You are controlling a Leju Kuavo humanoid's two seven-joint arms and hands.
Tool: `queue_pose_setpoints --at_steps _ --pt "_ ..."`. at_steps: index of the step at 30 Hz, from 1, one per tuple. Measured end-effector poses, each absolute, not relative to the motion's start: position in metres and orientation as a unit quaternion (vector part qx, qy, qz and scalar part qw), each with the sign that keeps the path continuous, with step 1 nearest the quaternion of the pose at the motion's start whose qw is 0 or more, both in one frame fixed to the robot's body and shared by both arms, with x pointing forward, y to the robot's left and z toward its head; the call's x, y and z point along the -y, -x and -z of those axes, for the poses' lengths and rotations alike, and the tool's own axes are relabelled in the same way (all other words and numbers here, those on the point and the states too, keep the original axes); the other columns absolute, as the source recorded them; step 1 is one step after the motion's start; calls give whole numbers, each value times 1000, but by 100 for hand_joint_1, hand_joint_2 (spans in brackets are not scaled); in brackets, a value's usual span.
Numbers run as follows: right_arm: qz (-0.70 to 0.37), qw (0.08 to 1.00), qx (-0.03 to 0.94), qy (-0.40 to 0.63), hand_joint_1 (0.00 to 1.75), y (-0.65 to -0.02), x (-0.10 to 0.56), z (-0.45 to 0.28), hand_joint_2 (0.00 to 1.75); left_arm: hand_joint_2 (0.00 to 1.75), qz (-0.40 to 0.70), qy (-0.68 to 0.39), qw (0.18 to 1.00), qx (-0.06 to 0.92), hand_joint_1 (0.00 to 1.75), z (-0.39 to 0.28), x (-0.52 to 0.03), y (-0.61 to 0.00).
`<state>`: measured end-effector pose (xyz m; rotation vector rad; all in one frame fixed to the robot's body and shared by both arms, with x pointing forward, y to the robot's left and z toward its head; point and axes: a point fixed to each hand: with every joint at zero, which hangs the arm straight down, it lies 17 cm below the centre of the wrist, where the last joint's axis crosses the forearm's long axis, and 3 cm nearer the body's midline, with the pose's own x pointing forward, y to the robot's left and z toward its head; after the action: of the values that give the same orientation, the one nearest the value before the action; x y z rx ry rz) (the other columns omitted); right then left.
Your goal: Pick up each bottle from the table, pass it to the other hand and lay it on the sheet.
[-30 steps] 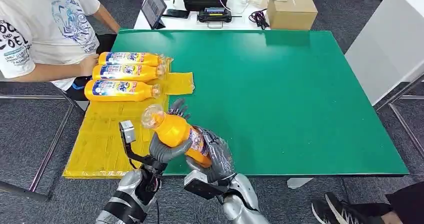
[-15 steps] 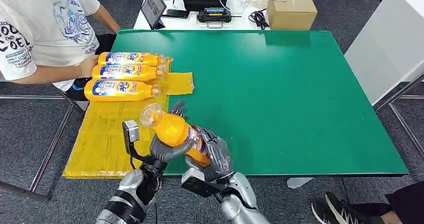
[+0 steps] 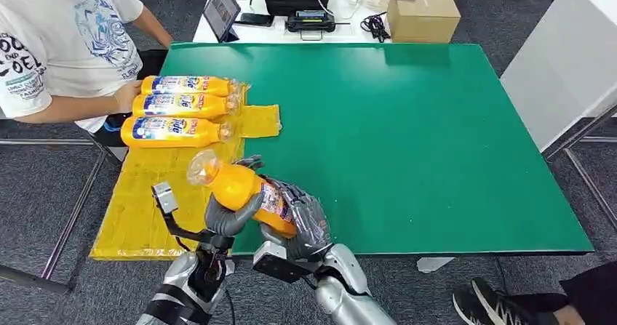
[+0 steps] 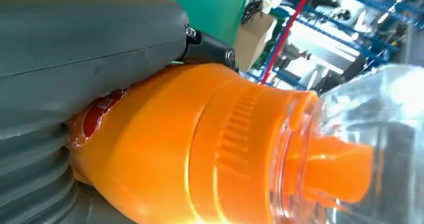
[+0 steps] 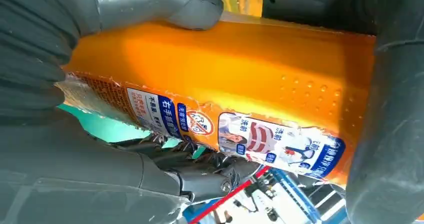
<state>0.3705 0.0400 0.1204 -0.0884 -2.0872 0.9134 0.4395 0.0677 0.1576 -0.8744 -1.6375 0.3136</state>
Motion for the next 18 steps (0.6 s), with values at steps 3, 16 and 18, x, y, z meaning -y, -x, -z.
queue_pose_setpoints --at_steps 3,16,18 --pt "-371 413 831 34 175 -371 -44 -122 175 175 -147 367 579 713 175 -162 -77 -439" --pt "-397 434 808 31 0 -372 -48 -104 0 175 -190 367 555 721 175 -177 -103 -442" --pt "-388 448 806 14 0 -372 -48 -103 0 175 -185 333 551 742 175 -179 -110 -444"
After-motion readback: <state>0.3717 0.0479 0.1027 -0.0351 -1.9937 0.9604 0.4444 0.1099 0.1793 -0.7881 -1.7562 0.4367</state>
